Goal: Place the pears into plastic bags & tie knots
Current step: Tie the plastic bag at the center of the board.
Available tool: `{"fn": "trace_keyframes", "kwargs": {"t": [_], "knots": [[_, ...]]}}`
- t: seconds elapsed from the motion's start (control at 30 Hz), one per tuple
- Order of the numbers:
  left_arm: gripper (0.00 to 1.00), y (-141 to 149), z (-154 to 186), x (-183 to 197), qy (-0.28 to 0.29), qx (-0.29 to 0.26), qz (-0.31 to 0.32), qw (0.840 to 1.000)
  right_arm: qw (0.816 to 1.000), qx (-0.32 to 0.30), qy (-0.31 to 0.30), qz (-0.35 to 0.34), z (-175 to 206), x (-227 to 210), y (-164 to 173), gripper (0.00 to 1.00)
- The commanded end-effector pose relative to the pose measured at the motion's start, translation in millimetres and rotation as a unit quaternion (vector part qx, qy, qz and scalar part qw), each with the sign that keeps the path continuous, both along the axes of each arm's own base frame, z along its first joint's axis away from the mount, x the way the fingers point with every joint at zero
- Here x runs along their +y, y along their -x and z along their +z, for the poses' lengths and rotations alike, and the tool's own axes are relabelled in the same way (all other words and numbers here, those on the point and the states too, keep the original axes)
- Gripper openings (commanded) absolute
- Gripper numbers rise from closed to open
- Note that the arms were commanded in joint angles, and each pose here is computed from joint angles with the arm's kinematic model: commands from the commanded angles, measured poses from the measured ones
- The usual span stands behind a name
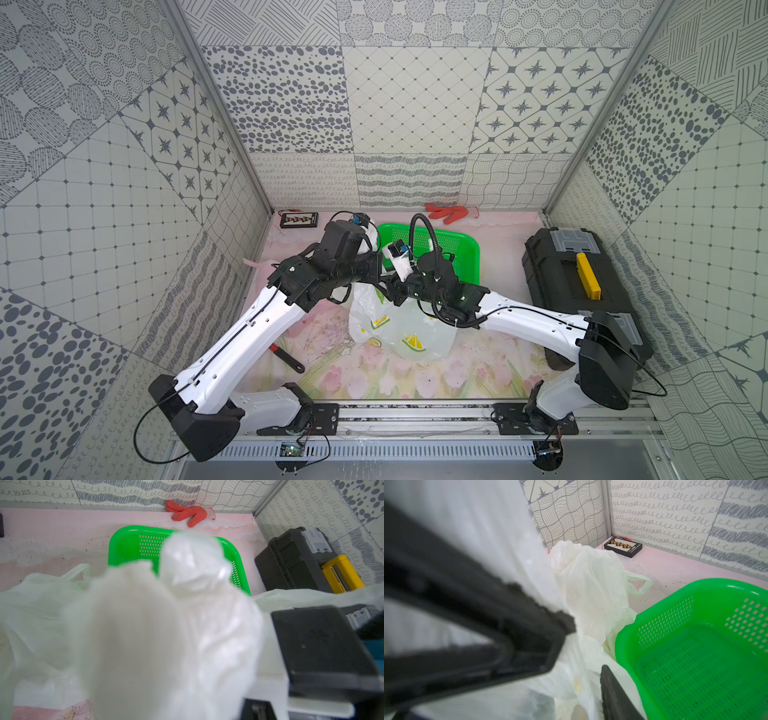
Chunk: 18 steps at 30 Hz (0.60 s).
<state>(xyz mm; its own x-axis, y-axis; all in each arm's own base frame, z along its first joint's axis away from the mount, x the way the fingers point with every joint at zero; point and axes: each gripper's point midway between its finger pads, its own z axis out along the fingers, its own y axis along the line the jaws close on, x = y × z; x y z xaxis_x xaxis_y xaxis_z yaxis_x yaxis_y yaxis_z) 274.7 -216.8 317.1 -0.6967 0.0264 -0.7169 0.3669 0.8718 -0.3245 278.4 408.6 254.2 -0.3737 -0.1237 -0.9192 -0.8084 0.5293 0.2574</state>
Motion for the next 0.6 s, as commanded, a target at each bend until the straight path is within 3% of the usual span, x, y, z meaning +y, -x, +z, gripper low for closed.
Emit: {"fn": "trace_keyframes", "kwargs": {"t": [0.0,0.13,0.3,0.4,0.57], "knots": [[0.26,5.5,28.7,-8.8,0.047,-0.034,-0.053,0.997,1.0,-0.006,-0.018,0.019,5.8,0.4,1.3,0.34],[0.58,13.9,53.6,11.0,0.075,-0.079,-0.072,0.991,0.999,0.006,-0.027,0.04,8.4,-3.0,6.0,0.29],[0.79,30.4,80.8,25.1,0.133,-0.157,-0.108,0.973,0.996,0.02,-0.035,0.079,15.8,-6.4,15.3,0.27],[0.79,38.7,68.6,15.3,0.135,-0.181,-0.159,0.961,0.994,0.025,-0.043,0.102,21.3,-8.3,20.8,0.27],[0.78,25.9,46.4,3.7,0.129,-0.179,-0.183,0.958,0.988,0.032,-0.053,0.142,26.0,-6.7,33.3,0.27]]}}
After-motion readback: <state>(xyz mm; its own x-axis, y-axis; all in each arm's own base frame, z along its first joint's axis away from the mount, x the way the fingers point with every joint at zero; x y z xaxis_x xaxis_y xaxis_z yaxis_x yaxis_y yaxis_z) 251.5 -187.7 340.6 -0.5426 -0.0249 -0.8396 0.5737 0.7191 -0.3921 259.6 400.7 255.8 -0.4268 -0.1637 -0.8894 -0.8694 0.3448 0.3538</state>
